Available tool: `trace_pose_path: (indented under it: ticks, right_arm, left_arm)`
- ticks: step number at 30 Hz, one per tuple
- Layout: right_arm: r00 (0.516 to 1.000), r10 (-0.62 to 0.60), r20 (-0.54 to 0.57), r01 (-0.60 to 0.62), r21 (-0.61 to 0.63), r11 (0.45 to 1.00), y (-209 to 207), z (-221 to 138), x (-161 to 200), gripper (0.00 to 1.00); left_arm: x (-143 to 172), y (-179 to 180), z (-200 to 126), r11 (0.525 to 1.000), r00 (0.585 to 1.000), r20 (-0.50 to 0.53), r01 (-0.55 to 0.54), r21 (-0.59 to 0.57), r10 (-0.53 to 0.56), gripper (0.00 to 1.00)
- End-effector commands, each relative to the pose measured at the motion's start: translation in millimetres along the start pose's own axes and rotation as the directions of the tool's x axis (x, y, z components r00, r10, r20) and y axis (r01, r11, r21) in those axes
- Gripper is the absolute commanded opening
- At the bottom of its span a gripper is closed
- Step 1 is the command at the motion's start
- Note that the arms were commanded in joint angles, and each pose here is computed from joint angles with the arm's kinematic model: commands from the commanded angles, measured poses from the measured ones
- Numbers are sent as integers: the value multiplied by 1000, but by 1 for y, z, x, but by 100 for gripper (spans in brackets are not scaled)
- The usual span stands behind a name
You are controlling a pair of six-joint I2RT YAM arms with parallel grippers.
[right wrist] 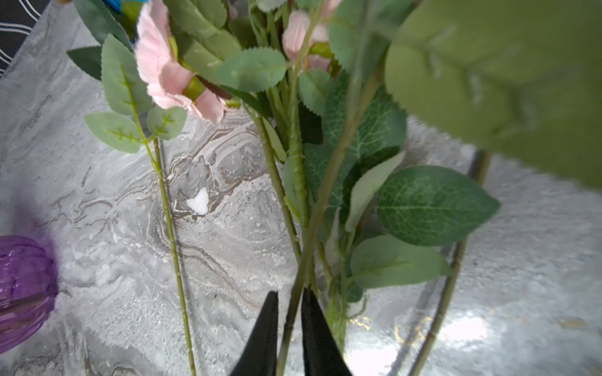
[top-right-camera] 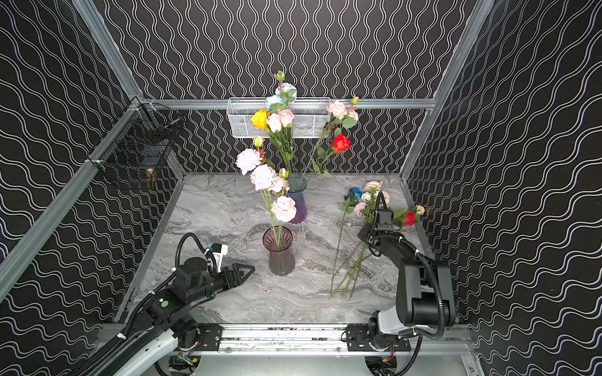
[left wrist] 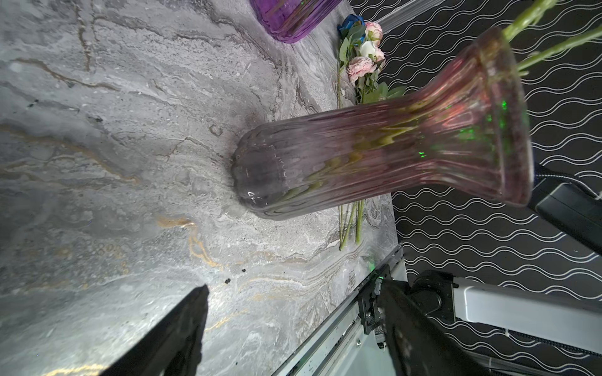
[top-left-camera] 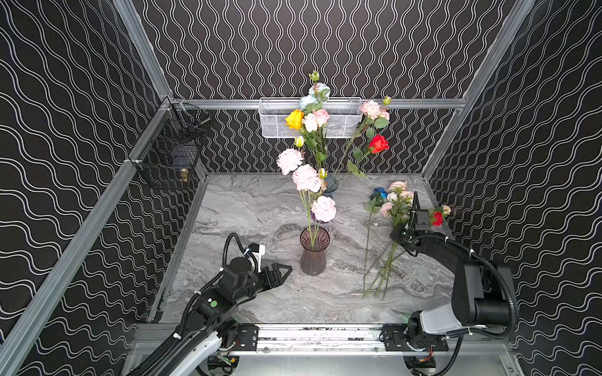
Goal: Arrange flowers in a vase
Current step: Pick up the flower from the flowers.
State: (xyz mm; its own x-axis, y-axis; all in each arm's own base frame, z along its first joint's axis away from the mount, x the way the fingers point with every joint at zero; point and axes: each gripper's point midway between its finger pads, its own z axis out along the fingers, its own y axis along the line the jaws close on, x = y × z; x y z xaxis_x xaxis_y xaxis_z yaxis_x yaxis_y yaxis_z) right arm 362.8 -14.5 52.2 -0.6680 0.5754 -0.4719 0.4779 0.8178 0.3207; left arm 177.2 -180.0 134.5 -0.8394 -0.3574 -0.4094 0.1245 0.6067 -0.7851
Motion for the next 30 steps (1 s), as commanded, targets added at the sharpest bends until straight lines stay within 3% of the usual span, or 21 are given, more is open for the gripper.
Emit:
trace_pose_path:
  ticks: [1,4,11,23,28,30]
  right_arm:
    - [1000,-11,-23,11,-19,1000,3,4,4,28]
    - [1000,-12,-20,12,-35,999,5,5,4,32]
    - [999,-15,35,16,-40,999,10,-5,-10,0]
    - [977,-68,200,118,-250,961,78,-89,-31,0]
    - [909,-120,398,264,-329,907,118,-156,-35,0]
    - [878,-113,465,298,-345,890,127,-181,-32,0]
  left_arm:
    - [-5,-8,-2,1000,1000,12,-23,20,23,86]
    - [-6,-9,-3,999,999,11,-30,11,30,86]
    - [-8,-10,-8,999,999,21,-35,1,35,86]
    - [-35,-29,-32,979,976,91,-190,-75,196,91]
    - [-44,-38,-41,976,967,135,-207,-70,215,91]
    - [-49,-52,-47,976,960,177,-218,-16,218,92]
